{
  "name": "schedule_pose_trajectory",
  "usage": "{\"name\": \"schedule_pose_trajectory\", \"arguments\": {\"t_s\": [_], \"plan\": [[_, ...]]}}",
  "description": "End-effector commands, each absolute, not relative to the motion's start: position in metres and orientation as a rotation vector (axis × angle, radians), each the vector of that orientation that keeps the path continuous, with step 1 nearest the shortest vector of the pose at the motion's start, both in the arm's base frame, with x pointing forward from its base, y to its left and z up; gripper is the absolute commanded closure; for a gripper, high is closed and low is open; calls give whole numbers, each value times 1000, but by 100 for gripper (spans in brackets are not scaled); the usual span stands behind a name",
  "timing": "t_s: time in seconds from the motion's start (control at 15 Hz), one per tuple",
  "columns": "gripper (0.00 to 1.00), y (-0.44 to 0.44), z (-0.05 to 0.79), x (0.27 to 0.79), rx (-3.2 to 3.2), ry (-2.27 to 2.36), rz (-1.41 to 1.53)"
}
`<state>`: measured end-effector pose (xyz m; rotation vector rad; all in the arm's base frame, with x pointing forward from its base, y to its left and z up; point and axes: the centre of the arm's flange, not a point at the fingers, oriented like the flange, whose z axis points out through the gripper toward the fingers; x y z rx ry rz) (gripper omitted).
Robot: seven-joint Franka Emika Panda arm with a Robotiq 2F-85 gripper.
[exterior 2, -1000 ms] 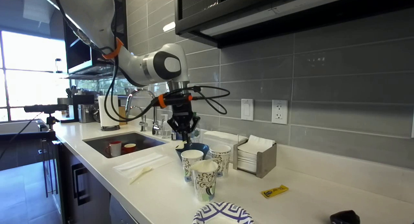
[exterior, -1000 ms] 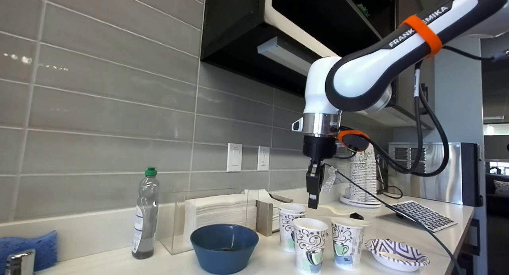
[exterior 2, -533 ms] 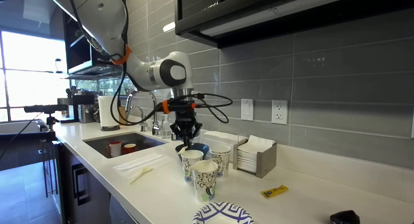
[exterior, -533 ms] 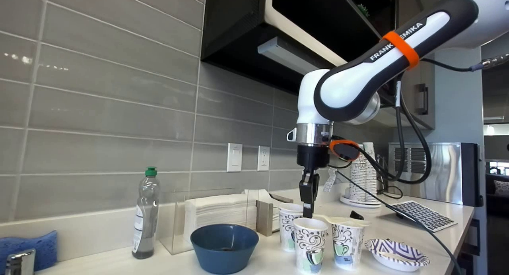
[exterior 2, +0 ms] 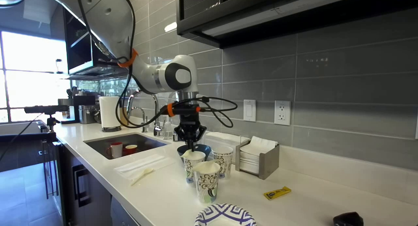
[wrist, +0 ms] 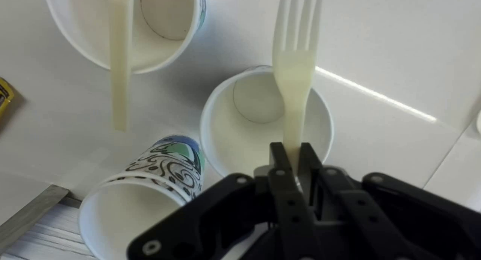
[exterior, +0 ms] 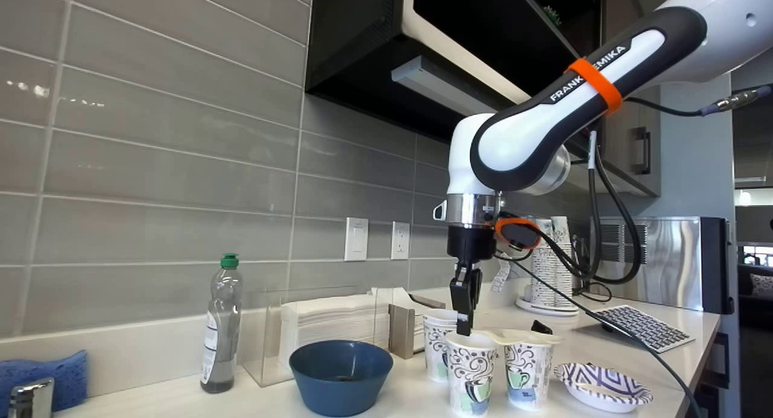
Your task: Swap the places of the spoons on the cups
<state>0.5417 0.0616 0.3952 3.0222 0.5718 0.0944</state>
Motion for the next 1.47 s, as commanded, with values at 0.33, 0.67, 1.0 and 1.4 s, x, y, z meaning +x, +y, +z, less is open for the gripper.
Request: {"name": "schedule_pose_trajectory", "arguments": {"t_s": [0.33,0.67,1.0,1.4], "plan": [[97,54,390,564,3043,539,100],[97,51,386,570,3047,529,89],[97,49,385,574,3051,529,81],[97,49,388,571,3047,529,79]]}}
